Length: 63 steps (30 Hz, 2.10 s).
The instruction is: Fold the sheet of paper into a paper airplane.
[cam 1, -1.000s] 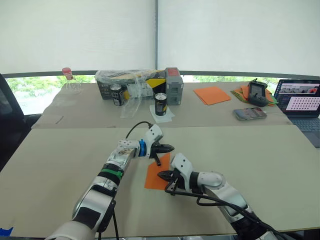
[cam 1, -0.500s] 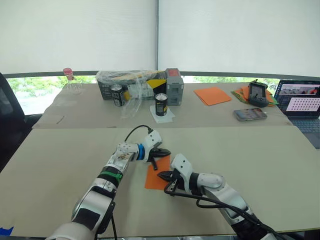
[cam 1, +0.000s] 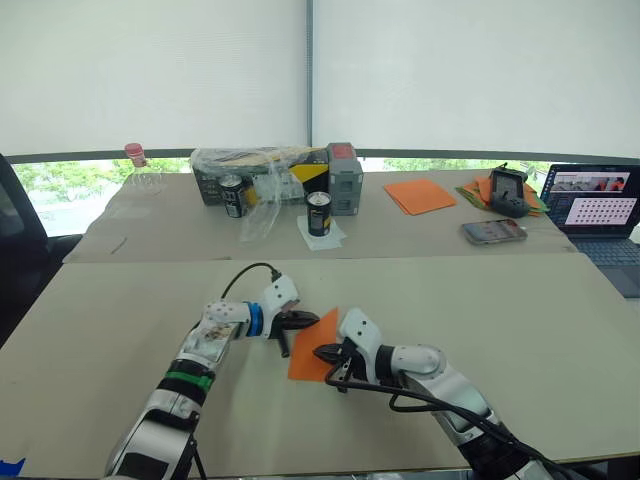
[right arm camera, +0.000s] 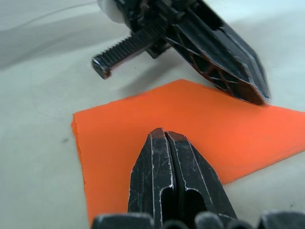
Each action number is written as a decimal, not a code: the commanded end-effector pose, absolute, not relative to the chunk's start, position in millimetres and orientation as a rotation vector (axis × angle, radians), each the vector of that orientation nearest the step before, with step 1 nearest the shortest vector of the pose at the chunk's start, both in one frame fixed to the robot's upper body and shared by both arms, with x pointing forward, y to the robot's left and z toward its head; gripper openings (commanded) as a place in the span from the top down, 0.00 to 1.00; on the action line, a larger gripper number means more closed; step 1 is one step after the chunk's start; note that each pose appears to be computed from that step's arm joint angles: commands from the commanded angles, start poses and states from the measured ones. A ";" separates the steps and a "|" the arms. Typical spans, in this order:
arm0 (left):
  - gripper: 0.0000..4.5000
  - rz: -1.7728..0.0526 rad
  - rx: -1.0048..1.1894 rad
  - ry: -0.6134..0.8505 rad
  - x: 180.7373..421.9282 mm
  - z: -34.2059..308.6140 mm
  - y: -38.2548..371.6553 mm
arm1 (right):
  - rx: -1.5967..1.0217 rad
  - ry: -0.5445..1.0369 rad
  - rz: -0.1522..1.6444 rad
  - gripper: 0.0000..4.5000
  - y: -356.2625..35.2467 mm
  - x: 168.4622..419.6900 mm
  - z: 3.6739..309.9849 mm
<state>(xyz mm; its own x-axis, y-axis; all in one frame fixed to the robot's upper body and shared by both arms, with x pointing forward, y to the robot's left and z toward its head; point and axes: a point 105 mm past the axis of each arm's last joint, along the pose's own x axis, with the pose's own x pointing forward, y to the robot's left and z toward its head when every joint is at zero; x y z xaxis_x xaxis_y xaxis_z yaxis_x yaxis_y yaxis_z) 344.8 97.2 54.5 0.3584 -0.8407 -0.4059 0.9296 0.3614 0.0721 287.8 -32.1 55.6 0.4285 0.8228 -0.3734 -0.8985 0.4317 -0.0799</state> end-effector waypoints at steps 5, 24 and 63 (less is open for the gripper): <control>0.99 -1.195 0.325 0.571 300.9 7.1 133.9 | -0.303 0.414 1.075 1.00 -42.2 282.8 28.7; 0.99 -1.112 0.103 0.410 302.0 61.5 160.7 | -0.388 0.162 1.087 1.00 -51.3 296.1 112.6; 0.28 -1.276 -0.151 1.141 351.9 131.7 65.2 | -0.544 0.132 1.097 1.00 -89.5 232.7 154.7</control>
<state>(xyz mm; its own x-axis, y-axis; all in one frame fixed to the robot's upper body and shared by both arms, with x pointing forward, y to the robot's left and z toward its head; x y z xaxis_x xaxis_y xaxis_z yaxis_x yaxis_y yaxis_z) 348.5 69.1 117.4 -0.1408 -0.7909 -0.5955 0.6394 0.3866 -0.6646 238.1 -91.5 144.2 0.4594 0.7969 -0.3924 -0.8805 0.3502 -0.3196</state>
